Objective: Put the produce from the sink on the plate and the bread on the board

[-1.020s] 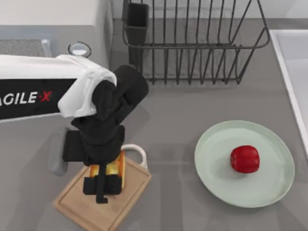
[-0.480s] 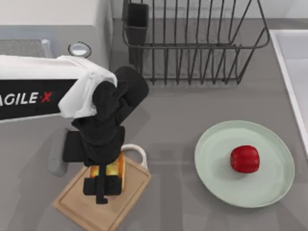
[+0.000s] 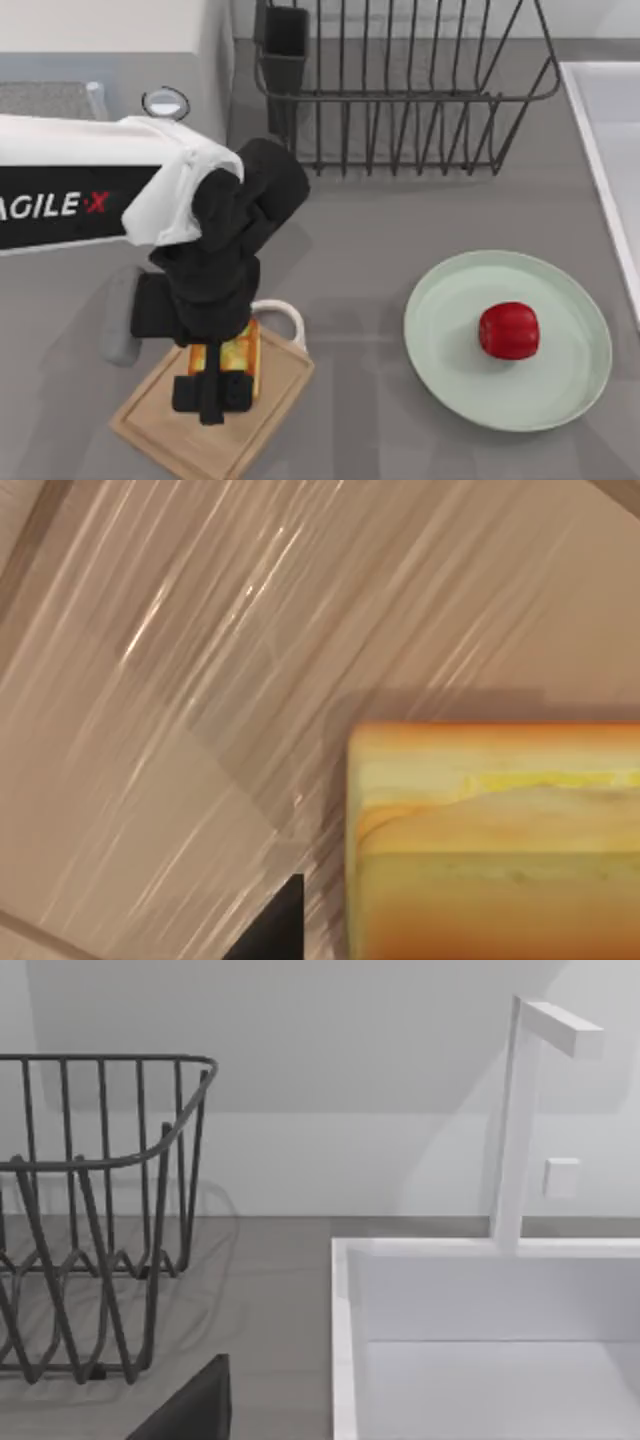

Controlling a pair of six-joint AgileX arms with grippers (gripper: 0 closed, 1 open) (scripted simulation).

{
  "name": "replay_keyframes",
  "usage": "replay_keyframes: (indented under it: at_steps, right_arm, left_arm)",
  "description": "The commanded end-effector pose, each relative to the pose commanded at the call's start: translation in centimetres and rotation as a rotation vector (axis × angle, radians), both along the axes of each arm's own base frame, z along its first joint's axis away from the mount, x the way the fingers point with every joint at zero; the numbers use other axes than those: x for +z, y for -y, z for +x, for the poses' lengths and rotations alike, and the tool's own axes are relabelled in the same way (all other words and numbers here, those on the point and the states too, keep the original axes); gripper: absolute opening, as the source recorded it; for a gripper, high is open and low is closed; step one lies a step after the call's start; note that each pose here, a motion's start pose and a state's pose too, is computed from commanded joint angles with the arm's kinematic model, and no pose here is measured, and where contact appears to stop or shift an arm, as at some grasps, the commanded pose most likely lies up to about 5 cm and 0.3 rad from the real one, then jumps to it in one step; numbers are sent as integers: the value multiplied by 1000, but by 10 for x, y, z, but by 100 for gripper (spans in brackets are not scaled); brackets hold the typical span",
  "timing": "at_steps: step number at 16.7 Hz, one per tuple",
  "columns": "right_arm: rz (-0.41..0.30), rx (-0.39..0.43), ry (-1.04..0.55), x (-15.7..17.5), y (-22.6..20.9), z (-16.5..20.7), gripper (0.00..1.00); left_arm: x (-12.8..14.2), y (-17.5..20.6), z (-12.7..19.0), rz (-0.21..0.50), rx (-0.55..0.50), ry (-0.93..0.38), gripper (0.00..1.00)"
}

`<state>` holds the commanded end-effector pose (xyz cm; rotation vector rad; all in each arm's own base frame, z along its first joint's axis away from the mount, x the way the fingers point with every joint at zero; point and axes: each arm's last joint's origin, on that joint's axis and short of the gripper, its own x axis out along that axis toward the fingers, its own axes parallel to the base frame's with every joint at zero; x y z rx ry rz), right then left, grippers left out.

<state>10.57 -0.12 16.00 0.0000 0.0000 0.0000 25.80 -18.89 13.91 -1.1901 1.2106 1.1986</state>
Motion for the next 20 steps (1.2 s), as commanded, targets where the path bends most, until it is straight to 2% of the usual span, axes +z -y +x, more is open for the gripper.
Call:
replay_keyframes:
  at_steps: [10, 13, 16, 18, 20]
  right_arm:
    - [0, 0, 0, 0, 0, 0, 100]
    - [0, 0, 0, 0, 0, 0, 100]
    - [0, 0, 0, 0, 0, 0, 100]
    - [0, 0, 0, 0, 0, 0, 100]
    - [0, 0, 0, 0, 0, 0, 100]
  left_arm:
    - [0, 0, 0, -1, 1, 1, 100]
    - [9, -9, 4, -38, -32, 51, 100]
    - [35, -27, 7, -107, -129, 191, 100]
    - [63, -44, 4, -145, -238, 342, 100]
    - [93, -66, -8, -146, -380, 524, 100]
